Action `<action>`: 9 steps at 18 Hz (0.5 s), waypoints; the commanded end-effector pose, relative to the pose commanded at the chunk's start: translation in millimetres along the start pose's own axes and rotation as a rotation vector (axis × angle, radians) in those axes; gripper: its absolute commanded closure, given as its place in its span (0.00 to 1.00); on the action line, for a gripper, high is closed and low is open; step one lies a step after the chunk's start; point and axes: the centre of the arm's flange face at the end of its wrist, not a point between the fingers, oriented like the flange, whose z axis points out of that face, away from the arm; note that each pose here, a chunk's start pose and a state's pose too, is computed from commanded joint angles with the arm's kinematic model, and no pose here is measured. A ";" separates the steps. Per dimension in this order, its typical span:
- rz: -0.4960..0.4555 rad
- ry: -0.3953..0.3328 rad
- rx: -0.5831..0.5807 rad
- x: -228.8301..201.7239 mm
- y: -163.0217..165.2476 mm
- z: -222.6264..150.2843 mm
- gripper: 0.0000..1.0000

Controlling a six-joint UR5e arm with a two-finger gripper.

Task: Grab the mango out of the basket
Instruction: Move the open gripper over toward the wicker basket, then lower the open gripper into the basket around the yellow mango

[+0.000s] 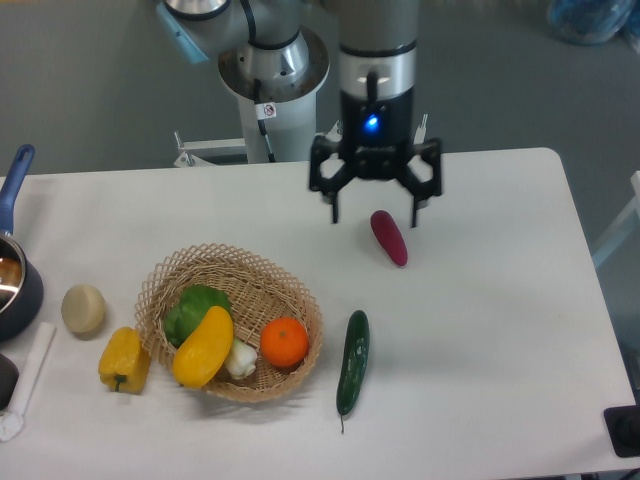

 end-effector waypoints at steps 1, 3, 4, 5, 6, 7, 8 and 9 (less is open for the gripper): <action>-0.011 0.021 -0.001 3.2 0.5 5.7 0.00; -0.004 0.067 -0.038 12.9 -0.3 37.1 0.00; 0.007 0.081 -0.051 19.6 -2.5 47.1 0.00; 0.022 0.095 -0.067 26.3 -3.9 58.5 0.00; 0.029 0.098 -0.076 29.9 -3.7 65.6 0.00; 0.034 0.109 -0.086 34.1 -3.7 72.5 0.00; 0.040 0.118 -0.092 38.8 -5.6 77.7 0.00; 0.048 0.126 -0.100 42.9 -6.1 83.8 0.00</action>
